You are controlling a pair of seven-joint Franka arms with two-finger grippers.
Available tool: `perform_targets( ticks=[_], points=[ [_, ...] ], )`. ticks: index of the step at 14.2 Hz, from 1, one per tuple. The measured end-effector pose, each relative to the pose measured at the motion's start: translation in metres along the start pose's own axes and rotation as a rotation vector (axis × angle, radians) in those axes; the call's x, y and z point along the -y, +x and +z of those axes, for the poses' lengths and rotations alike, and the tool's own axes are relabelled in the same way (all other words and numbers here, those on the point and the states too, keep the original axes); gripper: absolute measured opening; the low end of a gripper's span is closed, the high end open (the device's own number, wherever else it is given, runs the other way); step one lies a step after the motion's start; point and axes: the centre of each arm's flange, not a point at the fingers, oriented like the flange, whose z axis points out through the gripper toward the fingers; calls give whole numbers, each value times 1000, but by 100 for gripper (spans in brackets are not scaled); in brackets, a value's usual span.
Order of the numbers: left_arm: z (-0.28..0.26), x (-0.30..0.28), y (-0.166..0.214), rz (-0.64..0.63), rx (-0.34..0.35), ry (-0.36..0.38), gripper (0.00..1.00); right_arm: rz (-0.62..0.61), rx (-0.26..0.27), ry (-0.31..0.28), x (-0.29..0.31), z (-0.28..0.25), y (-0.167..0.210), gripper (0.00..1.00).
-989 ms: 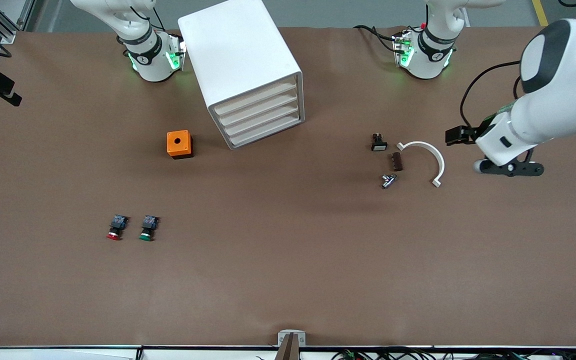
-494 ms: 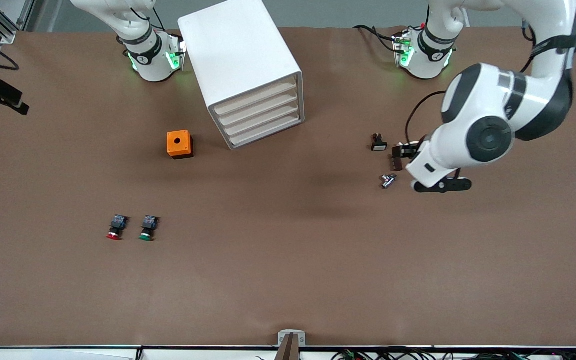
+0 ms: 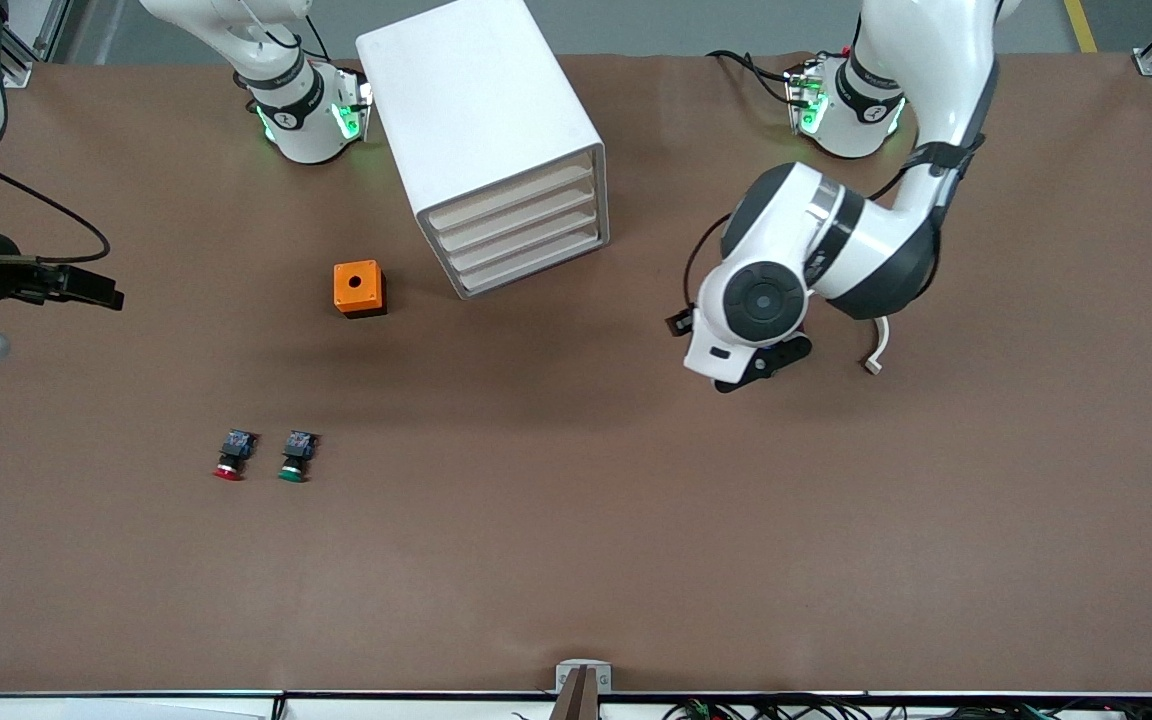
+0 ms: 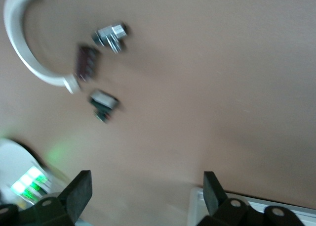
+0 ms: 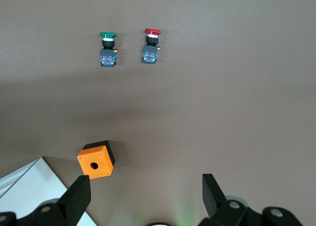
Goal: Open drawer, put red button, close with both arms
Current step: 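Reach the left gripper to the drawer handle while the right gripper reaches the red button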
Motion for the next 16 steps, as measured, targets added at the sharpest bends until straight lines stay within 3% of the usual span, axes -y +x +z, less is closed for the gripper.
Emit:
perform_targets(
  ticks=[3,6,8,11,16],
  points=[
    [5,-33,-23,-194,85,-39,100,14,-39,-3,9,7,12,100],
    [19,-62,-38,-405,228,-48,100,79,-58,-3,17,44,28,100],
    [30,-75,-45,-487,286,-31,100,93,-73,-3,21,74,36,100],
    [46,-87,-51,-586,404,0,100,111,-139,2,23,122,45,100],
    [90,-105,-46,-749,577,96,100,134,-198,2,22,200,68,100]
  ],
)
